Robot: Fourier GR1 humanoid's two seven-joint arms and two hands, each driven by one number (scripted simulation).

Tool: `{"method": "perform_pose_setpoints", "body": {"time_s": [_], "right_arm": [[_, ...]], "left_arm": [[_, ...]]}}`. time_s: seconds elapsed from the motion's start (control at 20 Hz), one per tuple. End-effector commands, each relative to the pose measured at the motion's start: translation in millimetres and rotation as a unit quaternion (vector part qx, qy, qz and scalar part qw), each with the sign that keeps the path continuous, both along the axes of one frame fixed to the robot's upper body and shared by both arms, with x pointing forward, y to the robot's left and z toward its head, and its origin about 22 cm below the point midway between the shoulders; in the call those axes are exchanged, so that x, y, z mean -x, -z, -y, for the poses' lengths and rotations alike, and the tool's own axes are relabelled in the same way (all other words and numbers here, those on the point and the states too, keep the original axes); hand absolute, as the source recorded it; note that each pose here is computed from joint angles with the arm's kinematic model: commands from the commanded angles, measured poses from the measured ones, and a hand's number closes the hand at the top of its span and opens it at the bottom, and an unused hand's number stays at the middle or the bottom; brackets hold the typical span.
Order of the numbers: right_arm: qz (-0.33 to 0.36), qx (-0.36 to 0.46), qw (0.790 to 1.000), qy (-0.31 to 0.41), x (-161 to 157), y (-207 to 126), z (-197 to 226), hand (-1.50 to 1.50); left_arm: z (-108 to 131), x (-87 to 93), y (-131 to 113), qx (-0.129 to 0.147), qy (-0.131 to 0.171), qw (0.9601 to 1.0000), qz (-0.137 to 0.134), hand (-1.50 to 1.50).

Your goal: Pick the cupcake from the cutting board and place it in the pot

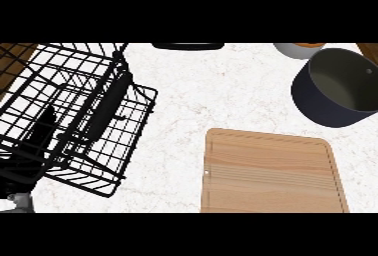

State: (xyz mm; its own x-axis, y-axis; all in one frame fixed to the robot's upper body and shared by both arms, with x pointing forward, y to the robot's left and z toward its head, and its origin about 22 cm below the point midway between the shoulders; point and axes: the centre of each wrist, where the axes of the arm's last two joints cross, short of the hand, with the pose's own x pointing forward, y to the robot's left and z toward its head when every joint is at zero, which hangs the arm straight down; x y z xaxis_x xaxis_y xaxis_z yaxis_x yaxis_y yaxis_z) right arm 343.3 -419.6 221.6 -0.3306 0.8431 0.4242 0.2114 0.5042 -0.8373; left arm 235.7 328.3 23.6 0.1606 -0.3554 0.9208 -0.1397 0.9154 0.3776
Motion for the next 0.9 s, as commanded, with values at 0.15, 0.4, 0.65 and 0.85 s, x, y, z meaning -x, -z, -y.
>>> {"method": "perform_pose_setpoints", "body": {"time_s": [0.15, 0.4, 0.65, 0.85], "right_arm": [[-0.015, 0.038, 0.999, -0.006, -50.8, 32.7, -11.7, 1.50], [-0.018, 0.101, 0.994, 0.023, -62.4, 47.2, -4.0, 1.50], [-0.080, -0.001, 0.997, 0.010, -75.5, 78.3, -15.8, -1.50], [-0.112, -0.045, 0.993, -0.013, -81.2, 84.2, -22.3, -1.50]], "left_arm": [[0.0, -8.4, -0.5, 0.006, 0.003, 1.0000, -0.007, 0.00], [19.0, -11.0, 4.9, 0.009, 0.015, 0.9998, 0.003, 0.00], [17.1, -9.6, 1.6, 0.001, 0.015, 0.9999, -0.001, 0.00], [11.3, -12.8, 5.3, 0.000, 0.014, 0.9999, -0.007, 0.00]]}}
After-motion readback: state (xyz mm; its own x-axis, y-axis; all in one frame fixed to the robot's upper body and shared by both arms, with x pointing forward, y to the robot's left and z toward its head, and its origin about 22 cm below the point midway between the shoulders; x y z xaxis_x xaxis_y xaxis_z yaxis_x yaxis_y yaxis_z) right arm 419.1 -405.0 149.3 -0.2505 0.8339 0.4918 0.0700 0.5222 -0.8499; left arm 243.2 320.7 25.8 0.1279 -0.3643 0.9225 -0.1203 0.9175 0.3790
